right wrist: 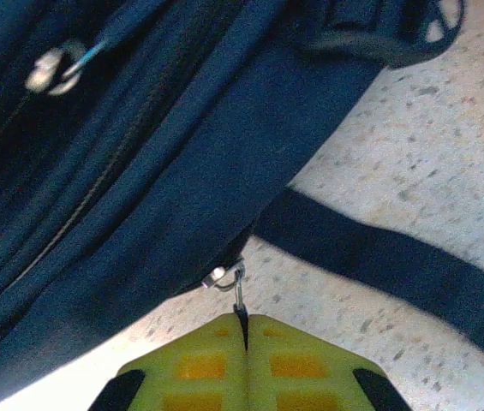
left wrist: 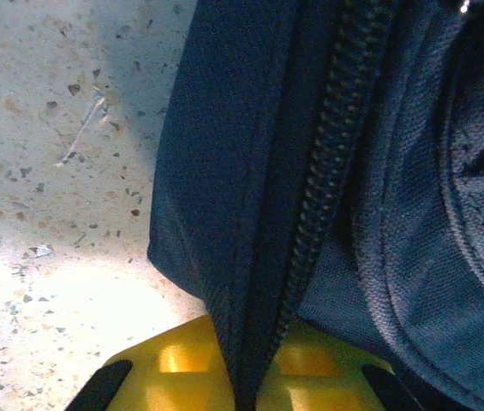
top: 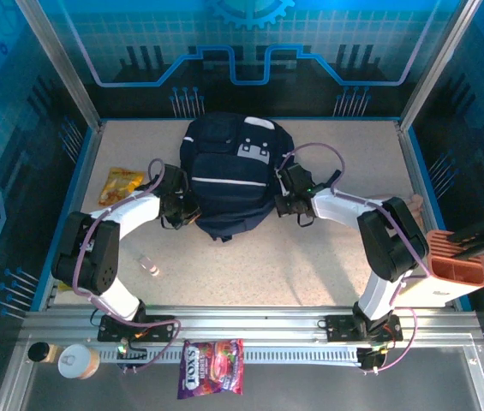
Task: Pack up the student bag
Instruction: Zip the student bag at the center of the table.
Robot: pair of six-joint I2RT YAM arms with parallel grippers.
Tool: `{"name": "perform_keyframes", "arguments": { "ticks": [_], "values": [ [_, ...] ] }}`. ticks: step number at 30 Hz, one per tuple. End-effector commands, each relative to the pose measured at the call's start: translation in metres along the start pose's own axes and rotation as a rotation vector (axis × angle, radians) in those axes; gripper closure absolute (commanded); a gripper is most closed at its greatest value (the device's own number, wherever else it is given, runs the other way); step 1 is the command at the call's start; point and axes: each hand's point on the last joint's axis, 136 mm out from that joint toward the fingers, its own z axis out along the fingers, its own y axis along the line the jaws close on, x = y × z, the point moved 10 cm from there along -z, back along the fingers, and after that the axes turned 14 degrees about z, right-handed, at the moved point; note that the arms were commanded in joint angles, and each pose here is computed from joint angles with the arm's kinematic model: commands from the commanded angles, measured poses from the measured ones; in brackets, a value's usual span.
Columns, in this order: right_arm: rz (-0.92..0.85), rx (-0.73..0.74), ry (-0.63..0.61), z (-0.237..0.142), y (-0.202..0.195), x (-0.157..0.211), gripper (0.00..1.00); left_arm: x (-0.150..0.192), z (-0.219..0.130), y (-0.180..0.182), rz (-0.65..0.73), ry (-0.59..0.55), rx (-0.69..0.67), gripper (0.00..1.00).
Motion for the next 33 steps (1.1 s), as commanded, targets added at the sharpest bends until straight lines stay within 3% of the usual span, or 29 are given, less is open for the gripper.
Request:
{"name": "perform_keyframes", "arguments": {
  "ticks": [1,13,15,17,21,23,27,33],
  "values": [
    [0.087,0.109,-0.039,0.01,-0.024,-0.024,1.0,0.001,-0.007,0.012,0.011,0.01,-0.067,0.97],
    [0.281,0.108,-0.07,0.033,-0.042,-0.064,0.97,0.004,-0.011,0.01,0.045,0.035,-0.039,0.92],
    [0.286,0.099,-0.052,0.035,-0.042,-0.069,0.93,0.004,-0.012,0.009,0.058,0.037,-0.027,0.86],
    [0.274,0.053,-0.016,0.03,-0.038,-0.075,0.85,0.004,-0.016,0.006,0.092,0.017,-0.003,0.82],
    [0.286,-0.073,-0.053,0.003,-0.034,-0.072,0.51,0.002,-0.036,-0.006,0.174,-0.063,0.021,0.67],
    [0.303,-0.107,-0.069,-0.014,-0.034,-0.067,0.42,0.001,-0.047,-0.013,0.227,-0.092,0.015,0.61],
    [0.33,-0.171,-0.074,-0.04,-0.036,-0.055,0.29,0.0,-0.065,-0.034,0.36,-0.135,0.003,0.47],
    [0.363,-0.205,-0.09,-0.06,-0.044,-0.042,0.22,-0.003,-0.074,-0.083,0.631,-0.195,0.01,0.27]
  ]
}}
